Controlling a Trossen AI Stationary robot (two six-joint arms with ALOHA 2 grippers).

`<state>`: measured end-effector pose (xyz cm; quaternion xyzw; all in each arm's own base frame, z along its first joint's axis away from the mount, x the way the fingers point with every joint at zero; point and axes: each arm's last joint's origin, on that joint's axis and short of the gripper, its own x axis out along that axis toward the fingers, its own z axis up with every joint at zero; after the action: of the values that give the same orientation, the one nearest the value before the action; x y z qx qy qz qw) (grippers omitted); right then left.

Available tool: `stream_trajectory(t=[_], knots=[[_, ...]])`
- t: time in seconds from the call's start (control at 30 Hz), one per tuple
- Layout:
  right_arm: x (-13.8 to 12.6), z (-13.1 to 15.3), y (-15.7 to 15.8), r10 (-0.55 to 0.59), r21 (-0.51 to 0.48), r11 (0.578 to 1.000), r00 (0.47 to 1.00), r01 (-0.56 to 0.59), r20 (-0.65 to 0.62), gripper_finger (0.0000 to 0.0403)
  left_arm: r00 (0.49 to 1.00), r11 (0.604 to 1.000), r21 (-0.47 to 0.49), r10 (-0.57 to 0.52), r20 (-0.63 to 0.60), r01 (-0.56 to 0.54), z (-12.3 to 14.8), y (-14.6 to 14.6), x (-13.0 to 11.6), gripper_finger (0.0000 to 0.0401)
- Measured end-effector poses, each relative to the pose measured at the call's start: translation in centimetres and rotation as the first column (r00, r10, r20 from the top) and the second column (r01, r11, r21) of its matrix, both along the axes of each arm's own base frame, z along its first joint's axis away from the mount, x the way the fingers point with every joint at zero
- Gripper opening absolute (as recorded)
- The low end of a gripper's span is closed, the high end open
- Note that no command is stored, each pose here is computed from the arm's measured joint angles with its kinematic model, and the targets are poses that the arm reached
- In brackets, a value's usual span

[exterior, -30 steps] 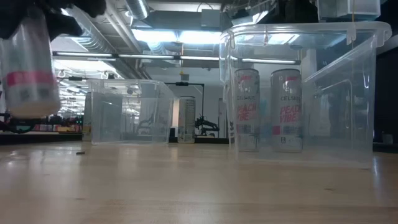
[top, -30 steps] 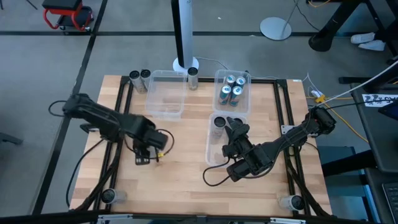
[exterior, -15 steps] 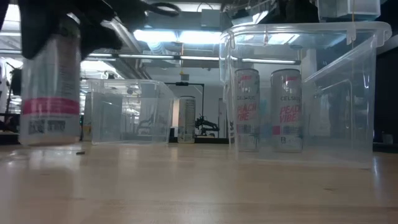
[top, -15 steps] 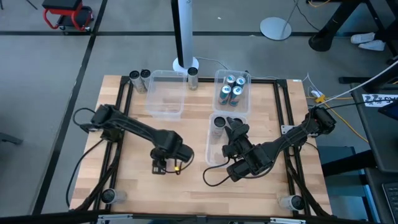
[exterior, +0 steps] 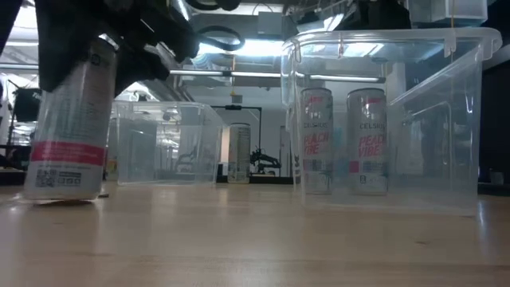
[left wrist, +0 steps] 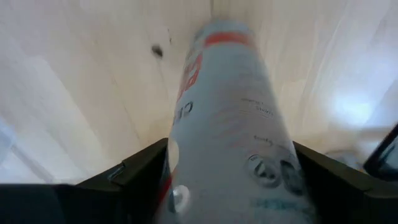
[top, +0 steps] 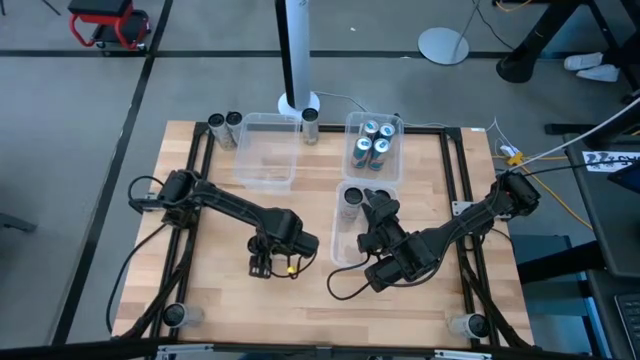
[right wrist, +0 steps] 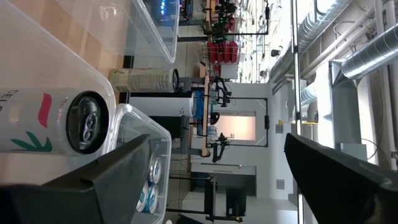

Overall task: Sort soda cans
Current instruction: Put the white pink soda can into the bottom right transparent bin

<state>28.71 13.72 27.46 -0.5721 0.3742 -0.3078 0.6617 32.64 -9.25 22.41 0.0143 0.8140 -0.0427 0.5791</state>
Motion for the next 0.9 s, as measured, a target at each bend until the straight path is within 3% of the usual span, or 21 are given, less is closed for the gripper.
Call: stream_trajectory(t=[0.33,0.5,0.67,0.9], knots=[[0.0,0.0,0.0,0.001,0.001,1.000,1.000,-0.001,-0.003,0.0365,0.999,1.000,0.008,0.009,0.053,-0.010,0.2,0.0,0.2,0.0295],[0.0,0.0,0.0,0.001,0.001,1.000,1.000,-0.001,-0.003,0.0365,1.000,1.000,0.014,0.012,0.020,-0.012,0.6,0.1,-0.2,0.0296],[0.0,0.0,0.0,0.001,0.002,1.000,1.000,-0.001,-0.003,0.0365,0.999,0.999,0.027,0.032,0.027,-0.032,2.0,0.3,-0.6,0.0296],[0.0,0.0,0.0,0.001,0.002,1.000,1.000,-0.001,-0.004,0.0365,0.985,0.997,0.057,0.046,0.167,-0.057,5.5,0.8,-2.1,0.0296]])
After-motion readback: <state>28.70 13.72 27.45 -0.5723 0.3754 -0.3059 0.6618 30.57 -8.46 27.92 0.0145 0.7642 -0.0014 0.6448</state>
